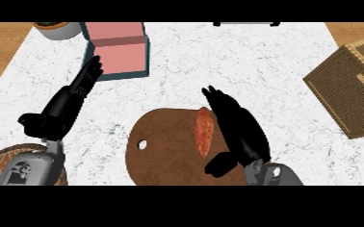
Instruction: Pick the sweet potato from the cutting board and place it in the basket
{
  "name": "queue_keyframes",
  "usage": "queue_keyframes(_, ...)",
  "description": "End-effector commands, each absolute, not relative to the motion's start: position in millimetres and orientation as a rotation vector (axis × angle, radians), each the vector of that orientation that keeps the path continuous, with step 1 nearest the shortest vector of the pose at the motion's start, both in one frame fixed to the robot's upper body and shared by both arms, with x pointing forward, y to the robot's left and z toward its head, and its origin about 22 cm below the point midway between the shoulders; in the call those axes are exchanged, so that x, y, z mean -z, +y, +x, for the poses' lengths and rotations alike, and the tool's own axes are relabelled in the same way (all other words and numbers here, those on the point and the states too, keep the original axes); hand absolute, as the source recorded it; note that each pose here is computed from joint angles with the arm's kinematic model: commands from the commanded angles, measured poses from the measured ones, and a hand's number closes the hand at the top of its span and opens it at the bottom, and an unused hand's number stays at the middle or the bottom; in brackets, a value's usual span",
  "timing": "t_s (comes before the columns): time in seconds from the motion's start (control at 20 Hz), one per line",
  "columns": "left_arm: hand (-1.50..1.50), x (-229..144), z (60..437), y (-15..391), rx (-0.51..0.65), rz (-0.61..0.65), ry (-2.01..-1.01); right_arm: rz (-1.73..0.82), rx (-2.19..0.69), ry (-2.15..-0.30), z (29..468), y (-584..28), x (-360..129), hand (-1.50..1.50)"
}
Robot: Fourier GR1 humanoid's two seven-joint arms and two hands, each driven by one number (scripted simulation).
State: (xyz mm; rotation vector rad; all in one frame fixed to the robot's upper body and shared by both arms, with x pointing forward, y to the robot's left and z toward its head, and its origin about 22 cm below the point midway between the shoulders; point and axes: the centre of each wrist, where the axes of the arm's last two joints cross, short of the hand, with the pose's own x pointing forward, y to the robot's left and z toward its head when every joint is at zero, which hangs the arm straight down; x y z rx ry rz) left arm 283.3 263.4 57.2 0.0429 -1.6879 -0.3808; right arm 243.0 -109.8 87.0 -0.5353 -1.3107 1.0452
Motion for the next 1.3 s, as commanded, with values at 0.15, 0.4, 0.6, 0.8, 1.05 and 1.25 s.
queue_keyframes(0.15, 0.0, -50, 278, 269, 0.369, 0.015, -1.675, -0.57, -1.1, -1.254, 258, -93, -76, -1.5)
queue_keyframes(0.4, 0.0, -75, 286, 270, 0.376, 0.04, -1.689, -0.572, -1.109, -1.234, 256, -93, -52, -1.5)
queue_keyframes(0.6, 0.0, -45, 274, 266, 0.376, 0.033, -1.686, -0.578, -1.099, -1.231, 270, -98, -49, -1.5)
queue_keyframes(0.8, 0.0, -41, 281, 256, 0.388, 0.052, -1.69, -0.586, -1.119, -1.179, 263, -93, -31, -1.5)
queue_keyframes(1.05, 0.0, -73, 276, 255, 0.368, 0.018, -1.705, -0.607, -1.119, -1.133, 287, -94, -18, -1.5)
queue_keyframes(1.25, 0.0, -62, 273, 271, 0.388, 0.068, -1.689, -0.562, -1.135, -1.107, 278, -103, -17, -1.5)
